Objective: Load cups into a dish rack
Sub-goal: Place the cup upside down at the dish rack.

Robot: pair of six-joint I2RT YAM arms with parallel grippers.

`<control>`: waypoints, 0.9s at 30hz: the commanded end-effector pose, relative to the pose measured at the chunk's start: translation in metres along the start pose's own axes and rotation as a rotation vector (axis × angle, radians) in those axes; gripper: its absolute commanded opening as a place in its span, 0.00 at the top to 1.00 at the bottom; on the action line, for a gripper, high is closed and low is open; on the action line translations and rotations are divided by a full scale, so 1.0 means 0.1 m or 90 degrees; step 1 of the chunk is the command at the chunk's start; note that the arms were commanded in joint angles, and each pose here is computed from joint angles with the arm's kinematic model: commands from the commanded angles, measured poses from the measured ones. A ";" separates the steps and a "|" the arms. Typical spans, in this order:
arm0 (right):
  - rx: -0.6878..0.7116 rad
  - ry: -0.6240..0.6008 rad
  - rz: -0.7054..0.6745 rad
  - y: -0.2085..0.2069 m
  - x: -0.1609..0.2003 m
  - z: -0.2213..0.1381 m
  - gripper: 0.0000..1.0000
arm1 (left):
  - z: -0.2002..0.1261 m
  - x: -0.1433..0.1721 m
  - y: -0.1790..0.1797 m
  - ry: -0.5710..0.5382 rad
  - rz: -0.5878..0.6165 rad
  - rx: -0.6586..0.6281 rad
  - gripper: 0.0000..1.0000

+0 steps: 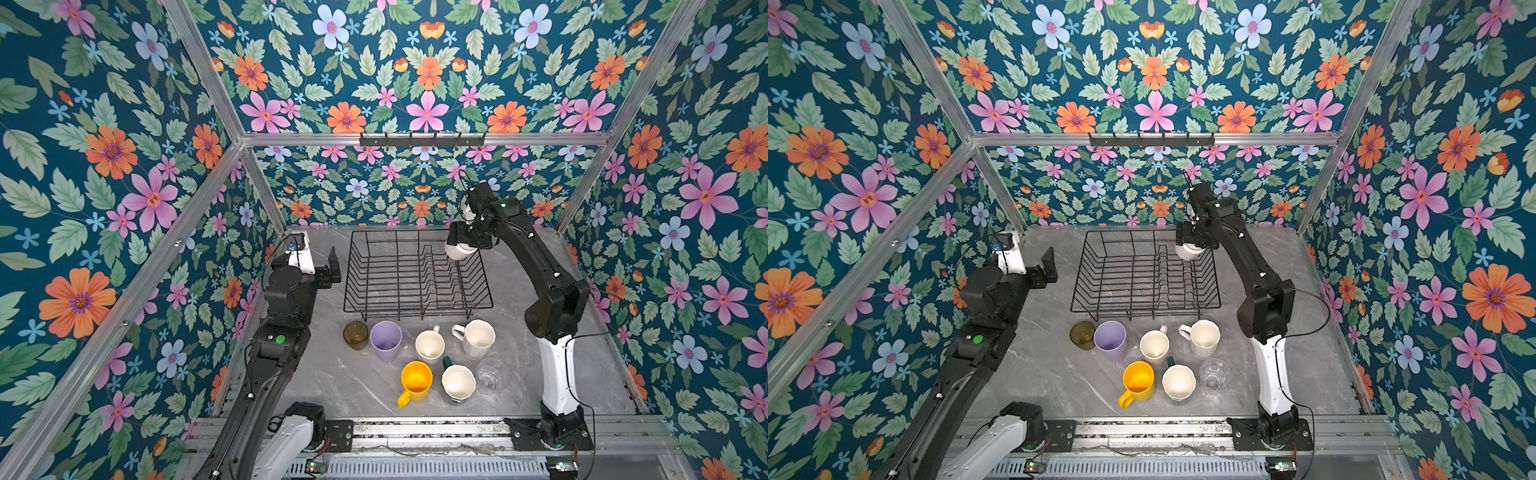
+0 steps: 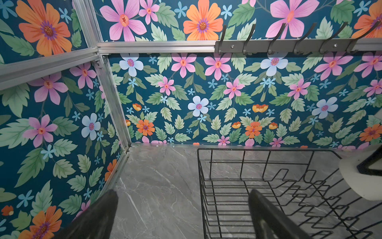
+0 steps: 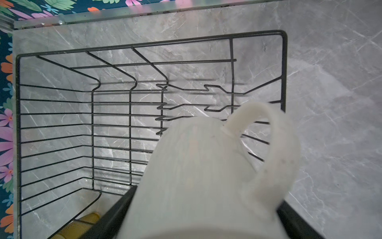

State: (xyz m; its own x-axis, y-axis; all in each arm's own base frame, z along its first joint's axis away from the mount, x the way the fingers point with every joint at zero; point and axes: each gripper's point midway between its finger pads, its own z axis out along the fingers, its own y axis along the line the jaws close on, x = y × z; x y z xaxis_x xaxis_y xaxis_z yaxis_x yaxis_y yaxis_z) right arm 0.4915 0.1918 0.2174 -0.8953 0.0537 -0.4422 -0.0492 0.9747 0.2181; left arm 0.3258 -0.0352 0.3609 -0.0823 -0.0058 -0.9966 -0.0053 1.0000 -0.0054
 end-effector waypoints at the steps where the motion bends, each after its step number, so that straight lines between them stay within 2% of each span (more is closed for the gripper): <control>1: 0.033 -0.002 0.016 -0.08 -0.01 0.03 1.00 | -0.04 -0.08 0.03 -0.015 -0.007 -0.007 0.00; 27: 0.076 0.029 0.022 -0.19 -0.01 0.64 1.00 | -0.08 -0.08 0.03 -0.016 -0.008 -0.003 0.00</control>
State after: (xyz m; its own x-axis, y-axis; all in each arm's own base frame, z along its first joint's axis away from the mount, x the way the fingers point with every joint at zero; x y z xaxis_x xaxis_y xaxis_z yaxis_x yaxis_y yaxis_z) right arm 0.5169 0.1868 0.1568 -0.9239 0.0724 -0.3758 0.0249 0.9912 0.1297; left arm 0.3187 -0.0336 0.3651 -0.0722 -0.0112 -0.9973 -0.0050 0.9999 -0.0108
